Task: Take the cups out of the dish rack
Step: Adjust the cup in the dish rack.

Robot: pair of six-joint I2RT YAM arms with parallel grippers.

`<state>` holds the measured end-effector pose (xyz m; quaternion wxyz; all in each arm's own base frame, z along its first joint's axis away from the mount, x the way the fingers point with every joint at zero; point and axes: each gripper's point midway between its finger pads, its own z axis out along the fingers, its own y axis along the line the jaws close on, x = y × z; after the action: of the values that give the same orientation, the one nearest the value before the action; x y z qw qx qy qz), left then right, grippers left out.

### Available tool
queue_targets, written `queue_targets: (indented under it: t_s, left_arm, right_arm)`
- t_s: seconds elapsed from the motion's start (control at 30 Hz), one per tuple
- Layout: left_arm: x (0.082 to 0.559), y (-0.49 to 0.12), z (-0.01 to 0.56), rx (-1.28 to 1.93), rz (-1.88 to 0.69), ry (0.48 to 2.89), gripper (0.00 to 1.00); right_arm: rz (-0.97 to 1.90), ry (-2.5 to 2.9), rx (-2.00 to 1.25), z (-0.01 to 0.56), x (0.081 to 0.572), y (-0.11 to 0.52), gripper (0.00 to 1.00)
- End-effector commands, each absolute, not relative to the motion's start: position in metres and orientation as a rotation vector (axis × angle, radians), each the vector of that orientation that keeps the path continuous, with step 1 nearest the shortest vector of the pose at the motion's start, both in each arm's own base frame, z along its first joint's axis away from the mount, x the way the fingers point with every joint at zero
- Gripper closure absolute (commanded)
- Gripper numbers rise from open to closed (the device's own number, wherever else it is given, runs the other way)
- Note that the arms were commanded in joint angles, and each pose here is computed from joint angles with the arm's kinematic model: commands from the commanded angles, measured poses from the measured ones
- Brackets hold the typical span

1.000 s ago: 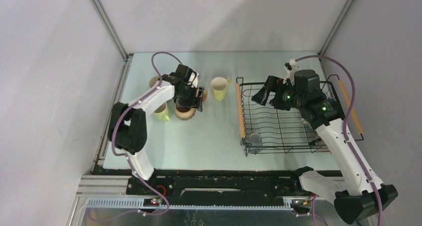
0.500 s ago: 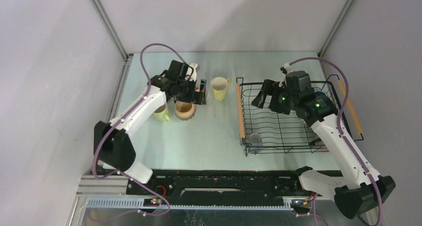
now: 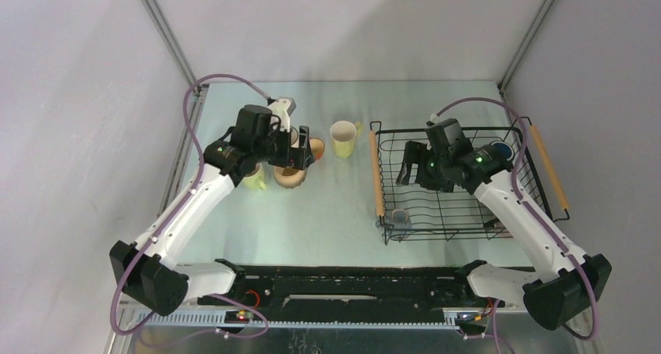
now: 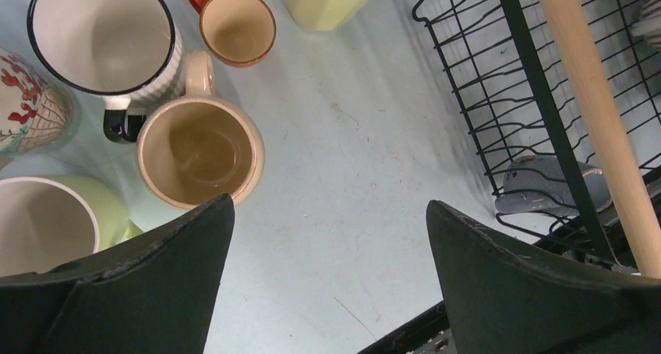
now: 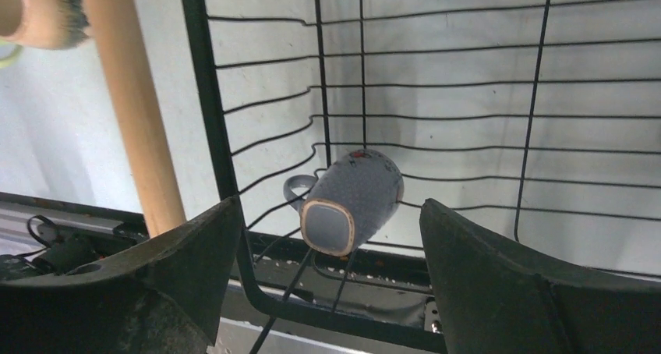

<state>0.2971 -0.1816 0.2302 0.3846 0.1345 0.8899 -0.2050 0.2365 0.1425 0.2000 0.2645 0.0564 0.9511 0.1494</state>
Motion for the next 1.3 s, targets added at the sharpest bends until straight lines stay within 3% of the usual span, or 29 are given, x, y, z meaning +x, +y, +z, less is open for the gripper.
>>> queue_targets:
  t_s: [0.0, 0.33, 1.27]
  left_arm:
    - [0.291, -0.182, 0.235, 0.338, -0.549, 2.214, 0.0]
    - [0.281, -0.187, 0.236, 0.368, -0.606, 2.199, 0.0]
    - [0.278, -0.192, 0.219, 0.385, -0.629, 2.241, 0.0]
  right_arm:
    - [0.304, 2.642, 0.138, 0.187, 0.222, 0.136, 0.11]
    - [0.19, 2.747, 0.064, 0.16, 0.21, 0.15, 0.22]
    - [0.131, 2.828, 0.013, 0.122, 0.186, 0.169, 0.26]
